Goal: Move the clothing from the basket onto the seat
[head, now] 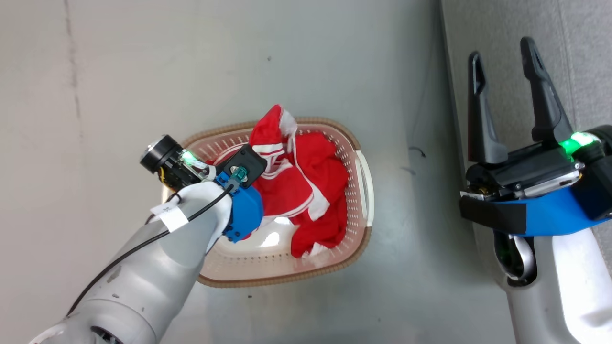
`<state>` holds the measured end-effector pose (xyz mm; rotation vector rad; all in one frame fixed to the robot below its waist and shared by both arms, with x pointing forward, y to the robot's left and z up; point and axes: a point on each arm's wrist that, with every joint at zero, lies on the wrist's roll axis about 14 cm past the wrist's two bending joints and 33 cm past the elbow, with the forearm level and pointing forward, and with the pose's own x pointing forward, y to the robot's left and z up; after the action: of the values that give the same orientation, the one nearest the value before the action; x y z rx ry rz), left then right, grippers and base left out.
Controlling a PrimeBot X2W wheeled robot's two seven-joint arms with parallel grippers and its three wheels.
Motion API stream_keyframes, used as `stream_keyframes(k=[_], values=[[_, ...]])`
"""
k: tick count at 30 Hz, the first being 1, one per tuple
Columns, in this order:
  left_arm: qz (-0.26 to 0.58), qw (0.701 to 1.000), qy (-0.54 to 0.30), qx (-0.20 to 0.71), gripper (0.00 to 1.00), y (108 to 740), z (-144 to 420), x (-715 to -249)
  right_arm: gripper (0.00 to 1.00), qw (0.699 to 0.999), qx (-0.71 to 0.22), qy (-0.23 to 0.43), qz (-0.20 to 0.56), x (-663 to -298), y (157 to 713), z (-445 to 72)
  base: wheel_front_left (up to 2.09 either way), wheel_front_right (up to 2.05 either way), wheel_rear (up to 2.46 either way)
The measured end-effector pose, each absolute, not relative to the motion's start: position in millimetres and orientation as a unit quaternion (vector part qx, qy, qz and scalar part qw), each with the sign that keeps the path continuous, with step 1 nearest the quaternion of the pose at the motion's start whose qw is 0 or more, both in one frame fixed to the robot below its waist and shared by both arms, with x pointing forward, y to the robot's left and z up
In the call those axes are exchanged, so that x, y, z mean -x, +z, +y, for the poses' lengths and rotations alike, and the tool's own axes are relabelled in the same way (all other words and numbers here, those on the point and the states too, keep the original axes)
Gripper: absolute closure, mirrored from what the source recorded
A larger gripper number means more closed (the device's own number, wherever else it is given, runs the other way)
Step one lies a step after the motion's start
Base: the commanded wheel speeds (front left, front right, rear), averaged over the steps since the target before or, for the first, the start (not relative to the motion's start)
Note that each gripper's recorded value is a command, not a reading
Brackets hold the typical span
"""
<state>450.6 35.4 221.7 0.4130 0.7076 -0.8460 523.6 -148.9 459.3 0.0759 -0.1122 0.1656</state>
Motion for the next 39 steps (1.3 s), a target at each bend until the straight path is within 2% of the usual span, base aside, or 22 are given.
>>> stream_keyframes(k=[9,18,23,30,39], values=[[0.242,0.891,-0.356,-0.142,1.0,303.8,27.0,-467.5,0.0,0.991,-0.046,0.092,-0.086,-504.6,499.5,-139.7,0.0,0.0,0.0],[0.133,0.928,-0.332,-0.109,1.0,390.6,26.3,-478.5,0.0,0.988,-0.052,0.094,-0.107,-481.7,528.6,-137.1,0.0,0.0,0.0],[0.047,0.95,-0.3,-0.067,1.0,463.2,30.8,-491.7,0.0,0.987,-0.052,0.094,-0.116,-464.6,542.3,-137.2,0.0,0.0,0.0],[-0.05,0.955,-0.29,-0.021,1.0,544.4,31.3,-500.6,0.0,0.985,-0.055,0.099,-0.131,-451.4,557.7,-134.3,0.0,0.0,0.0],[-0.106,0.939,-0.327,0.006,1.0,601.0,9.1,-491.5,0.0,0.984,-0.06,0.097,-0.137,-437.2,565.4,-136.5,0.0,0.0,0.0]])
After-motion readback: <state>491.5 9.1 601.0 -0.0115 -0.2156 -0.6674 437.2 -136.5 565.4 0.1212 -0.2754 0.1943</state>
